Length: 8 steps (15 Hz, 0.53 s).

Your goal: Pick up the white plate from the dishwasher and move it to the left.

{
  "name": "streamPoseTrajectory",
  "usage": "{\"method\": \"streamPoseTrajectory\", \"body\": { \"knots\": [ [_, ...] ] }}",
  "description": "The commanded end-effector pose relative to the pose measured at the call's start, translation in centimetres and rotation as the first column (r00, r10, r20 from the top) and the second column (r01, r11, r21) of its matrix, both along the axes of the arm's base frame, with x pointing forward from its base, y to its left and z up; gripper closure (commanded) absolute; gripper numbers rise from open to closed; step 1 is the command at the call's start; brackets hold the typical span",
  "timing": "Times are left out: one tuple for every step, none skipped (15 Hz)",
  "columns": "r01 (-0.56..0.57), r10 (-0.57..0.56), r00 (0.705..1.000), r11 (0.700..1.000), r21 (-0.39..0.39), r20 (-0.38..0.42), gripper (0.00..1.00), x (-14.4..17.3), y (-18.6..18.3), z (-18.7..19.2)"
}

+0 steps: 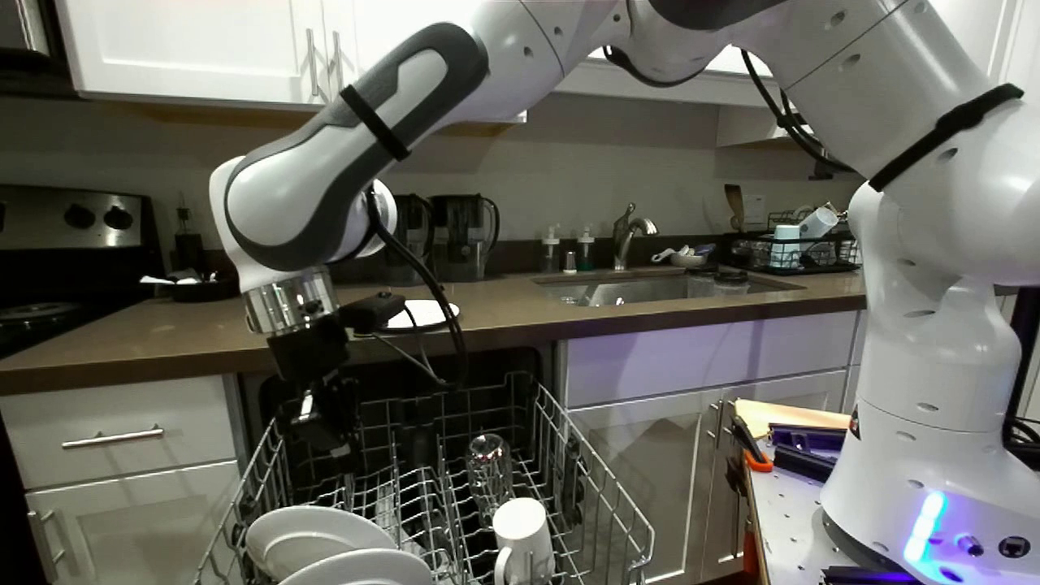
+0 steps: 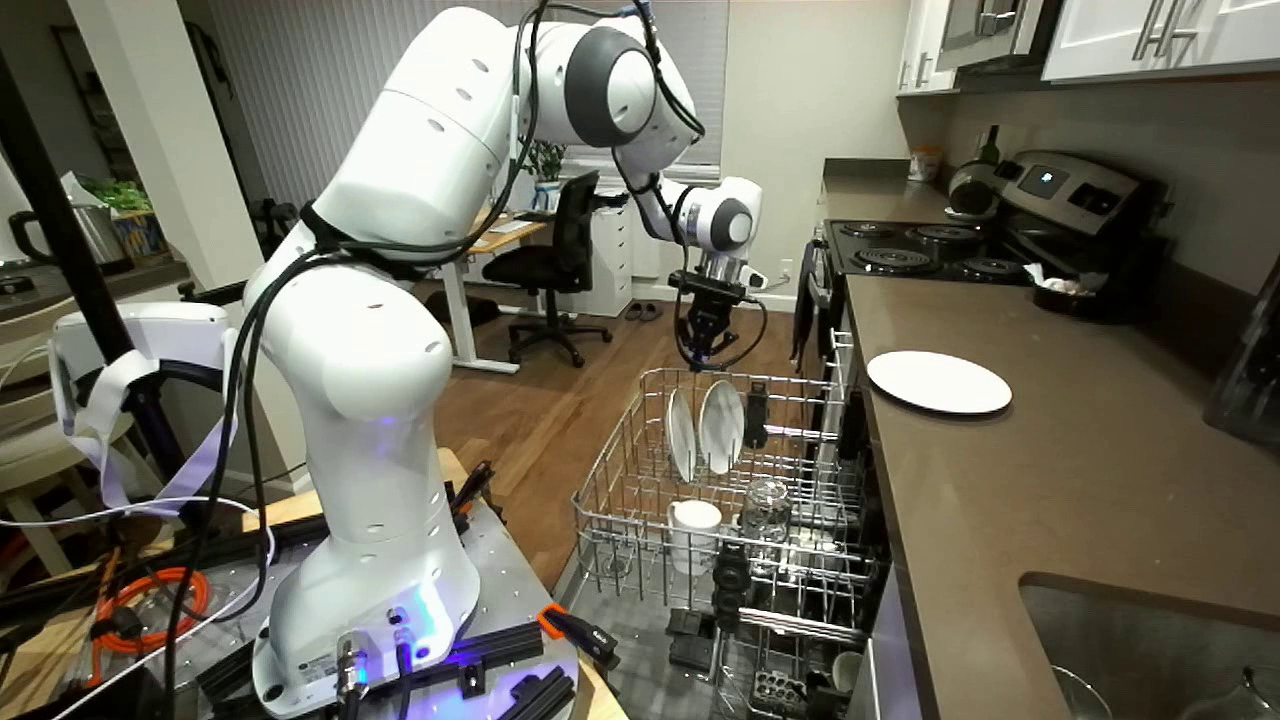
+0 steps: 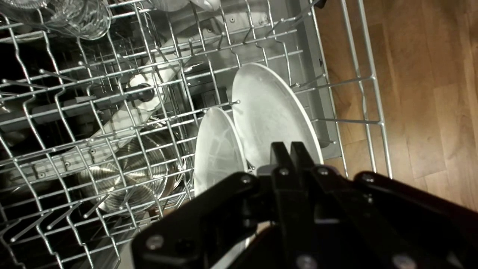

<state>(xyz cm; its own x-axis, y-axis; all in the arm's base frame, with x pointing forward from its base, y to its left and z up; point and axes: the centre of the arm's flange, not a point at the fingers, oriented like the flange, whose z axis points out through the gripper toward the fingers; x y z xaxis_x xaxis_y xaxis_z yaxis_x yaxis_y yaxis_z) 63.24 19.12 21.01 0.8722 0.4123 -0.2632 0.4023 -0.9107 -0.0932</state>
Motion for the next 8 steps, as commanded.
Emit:
{"method": "streamPoseTrajectory", "body": {
  "knots": [
    [0.014, -0.014, 1.0, 0.999, -0.032, 0.001, 0.98, -1.4, -0.2, 1.1],
    [0.014, -0.014, 1.0, 0.999, -0.032, 0.001, 0.98, -1.5, -0.2, 1.1],
    [0.001, -0.001, 1.0, 1.0, -0.001, -0.001, 0.98, -0.2, 0.0, 0.1],
    [0.001, -0.001, 1.0, 1.0, -0.001, -0.001, 0.93, -0.2, 0.0, 0.1],
    [0.001, -0.001, 1.0, 1.0, -0.002, -0.002, 0.93, -0.2, 0.0, 0.0],
    [0.001, -0.001, 1.0, 1.0, -0.002, -0.004, 0.93, -0.2, 0.0, -0.1],
    [0.001, -0.001, 1.0, 1.0, -0.002, -0.005, 0.93, -0.2, 0.0, -0.1],
    [0.001, -0.001, 1.0, 1.0, -0.002, -0.005, 0.93, -0.2, 0.0, -0.1]
  ]
}}
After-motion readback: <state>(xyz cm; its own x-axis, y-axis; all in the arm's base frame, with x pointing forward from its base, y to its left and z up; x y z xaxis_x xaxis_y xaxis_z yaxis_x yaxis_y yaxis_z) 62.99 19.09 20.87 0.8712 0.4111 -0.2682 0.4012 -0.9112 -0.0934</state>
